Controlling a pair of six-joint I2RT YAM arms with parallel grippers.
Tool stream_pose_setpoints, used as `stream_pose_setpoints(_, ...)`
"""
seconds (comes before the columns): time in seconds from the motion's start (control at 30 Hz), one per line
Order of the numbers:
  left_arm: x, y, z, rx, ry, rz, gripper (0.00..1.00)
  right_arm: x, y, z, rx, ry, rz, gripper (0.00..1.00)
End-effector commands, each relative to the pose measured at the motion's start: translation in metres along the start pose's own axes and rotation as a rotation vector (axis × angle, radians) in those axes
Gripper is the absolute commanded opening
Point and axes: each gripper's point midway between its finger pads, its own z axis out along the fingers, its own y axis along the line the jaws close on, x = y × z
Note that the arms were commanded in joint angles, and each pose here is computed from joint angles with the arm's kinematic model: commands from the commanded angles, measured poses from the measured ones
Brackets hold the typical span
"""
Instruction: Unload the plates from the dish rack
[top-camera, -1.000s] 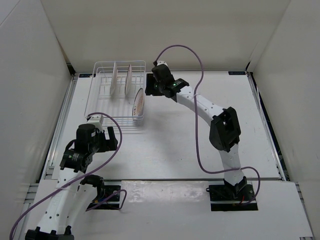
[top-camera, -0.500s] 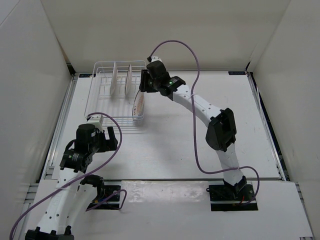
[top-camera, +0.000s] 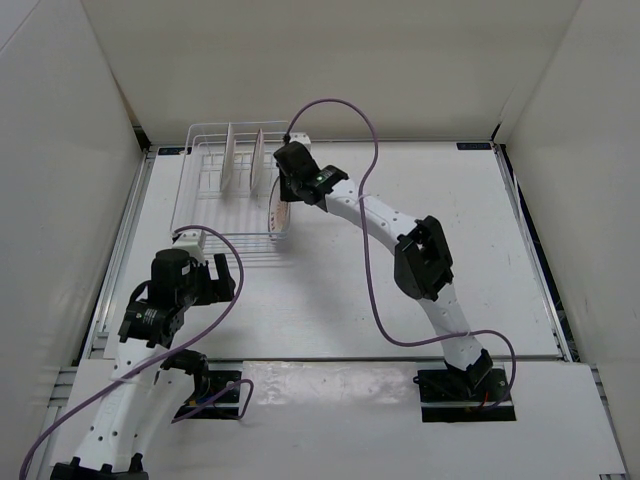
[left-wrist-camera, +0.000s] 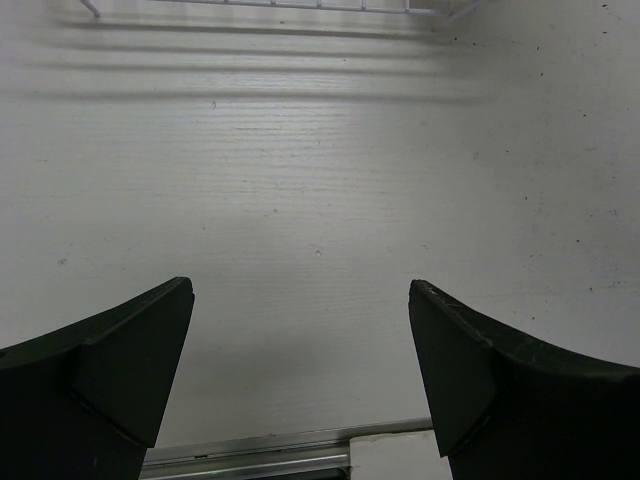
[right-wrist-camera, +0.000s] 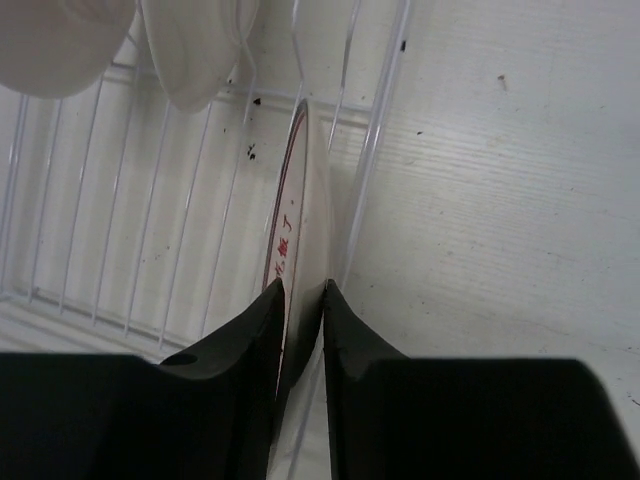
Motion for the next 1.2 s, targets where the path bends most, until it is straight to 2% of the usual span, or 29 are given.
stream_pose_setpoints(0.0,-0.013,-0.003,-0.008,0.010,-0.043,-0.009,0.99,-0.031,0.002,-0.010,0.042,-0.103,0.003,0.21)
stream_pose_setpoints(0.07,-0.013,-0.003,-0.008,0.013,-0.044,-0.006,0.99,-0.035,0.001,-0.012,0.064,-0.126,0.004,0.14)
stream_pose_setpoints(0.13,-0.013,-0.003,-0.008,0.011,-0.044,-0.005,0.99,-0.041,0.005,-0.015,0.061,-0.150,0.008,0.12)
stream_pose_setpoints(0.3,-0.017,-0.004,-0.009,0.016,-0.062,-0.009,0.99,-0.060,0.013,-0.029,0.069,-0.219,0.011,0.00)
stream_pose_setpoints(0.57,-0.016,-0.004,-0.010,0.015,-0.057,-0.007,0.99,-0.089,0.013,-0.055,0.063,-0.296,0.004,0.00)
stream_pose_setpoints(0.67,-0.014,-0.003,-0.010,0.013,-0.050,-0.007,0.99,-0.116,0.007,-0.087,0.062,-0.363,0.015,0.00)
stream_pose_setpoints(0.8,-0.014,0.001,-0.009,-0.013,-0.050,-0.006,0.99,-0.130,-0.003,-0.120,0.049,-0.395,0.006,0.00)
stream_pose_setpoints(0.83,-0.015,0.002,-0.009,-0.018,-0.049,-0.005,0.99,-0.147,-0.006,-0.148,0.032,-0.437,0.025,0.00)
stream_pose_setpoints(0.87,-0.014,0.003,-0.008,-0.021,-0.045,-0.006,0.99,-0.151,-0.010,-0.157,0.031,-0.447,0.031,0.00)
stream_pose_setpoints(0.9,-0.013,0.003,-0.008,-0.023,-0.041,-0.004,0.99,-0.139,-0.018,-0.152,0.045,-0.418,0.032,0.00)
stream_pose_setpoints(0.93,-0.013,0.004,-0.007,-0.028,-0.037,-0.006,0.99,-0.151,-0.028,-0.180,0.027,-0.458,0.064,0.00)
stream_pose_setpoints(1.0,-0.012,0.004,-0.006,-0.033,-0.031,-0.004,0.99,-0.143,-0.045,-0.184,0.042,-0.444,0.082,0.00)
stream_pose_setpoints(1.03,-0.012,0.005,-0.005,-0.035,-0.028,-0.005,0.99,-0.157,-0.054,-0.218,0.027,-0.502,0.124,0.00)
stream_pose_setpoints(1.07,-0.012,0.005,-0.005,-0.036,-0.024,-0.004,0.99,-0.134,-0.066,-0.206,0.051,-0.446,0.117,0.00)
stream_pose_setpoints(1.1,-0.009,0.006,-0.002,-0.042,-0.005,-0.003,0.99,-0.141,-0.074,-0.224,0.048,-0.480,0.136,0.00)
stream_pose_setpoints(1.17,-0.009,0.006,-0.002,-0.045,0.000,-0.001,0.99,-0.126,-0.099,-0.236,0.067,-0.467,0.178,0.00)
